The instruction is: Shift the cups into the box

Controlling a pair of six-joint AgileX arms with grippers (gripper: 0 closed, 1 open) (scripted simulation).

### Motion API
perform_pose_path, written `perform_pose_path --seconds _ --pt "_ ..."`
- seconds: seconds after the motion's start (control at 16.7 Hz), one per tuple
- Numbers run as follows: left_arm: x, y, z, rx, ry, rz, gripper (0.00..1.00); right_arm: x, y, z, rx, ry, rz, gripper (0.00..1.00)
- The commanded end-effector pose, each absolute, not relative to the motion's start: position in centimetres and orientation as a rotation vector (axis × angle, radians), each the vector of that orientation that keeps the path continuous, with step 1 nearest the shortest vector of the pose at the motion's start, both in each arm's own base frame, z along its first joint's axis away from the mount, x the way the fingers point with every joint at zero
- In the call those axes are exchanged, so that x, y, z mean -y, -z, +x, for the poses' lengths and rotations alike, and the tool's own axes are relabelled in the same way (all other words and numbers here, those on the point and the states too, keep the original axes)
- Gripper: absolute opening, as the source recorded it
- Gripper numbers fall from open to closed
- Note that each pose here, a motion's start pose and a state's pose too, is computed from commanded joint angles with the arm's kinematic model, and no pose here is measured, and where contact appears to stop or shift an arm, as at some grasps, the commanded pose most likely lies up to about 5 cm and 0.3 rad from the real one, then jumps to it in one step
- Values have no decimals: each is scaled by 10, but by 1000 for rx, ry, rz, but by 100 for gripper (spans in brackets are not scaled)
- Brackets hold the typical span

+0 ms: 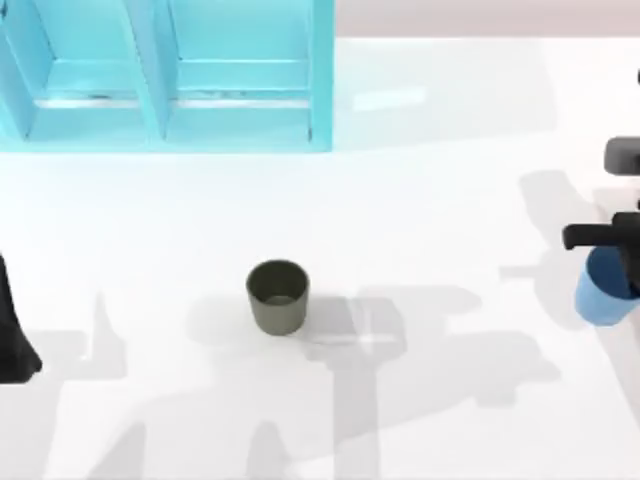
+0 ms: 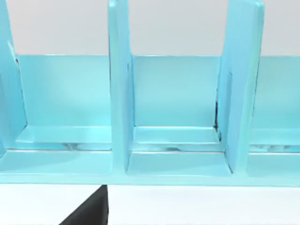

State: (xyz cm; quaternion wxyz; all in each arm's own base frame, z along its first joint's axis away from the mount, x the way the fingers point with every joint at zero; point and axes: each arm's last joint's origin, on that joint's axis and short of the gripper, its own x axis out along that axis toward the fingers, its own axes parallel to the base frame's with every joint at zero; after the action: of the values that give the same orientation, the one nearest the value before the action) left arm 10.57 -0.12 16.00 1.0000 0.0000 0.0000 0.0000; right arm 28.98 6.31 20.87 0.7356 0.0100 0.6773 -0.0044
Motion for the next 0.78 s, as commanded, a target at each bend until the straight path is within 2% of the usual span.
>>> perform_pose_path --seconds 0.18,0.48,0.78 --pt "1 -160 106 0 0 0 100 -41 -231 284 -1495 14 12 0" --pt "1 -160 106 0 0 0 100 -7 -236 281 -1565 7 6 0" --pt "1 -160 106 0 0 0 100 -5 -236 281 -1569 8 6 0"
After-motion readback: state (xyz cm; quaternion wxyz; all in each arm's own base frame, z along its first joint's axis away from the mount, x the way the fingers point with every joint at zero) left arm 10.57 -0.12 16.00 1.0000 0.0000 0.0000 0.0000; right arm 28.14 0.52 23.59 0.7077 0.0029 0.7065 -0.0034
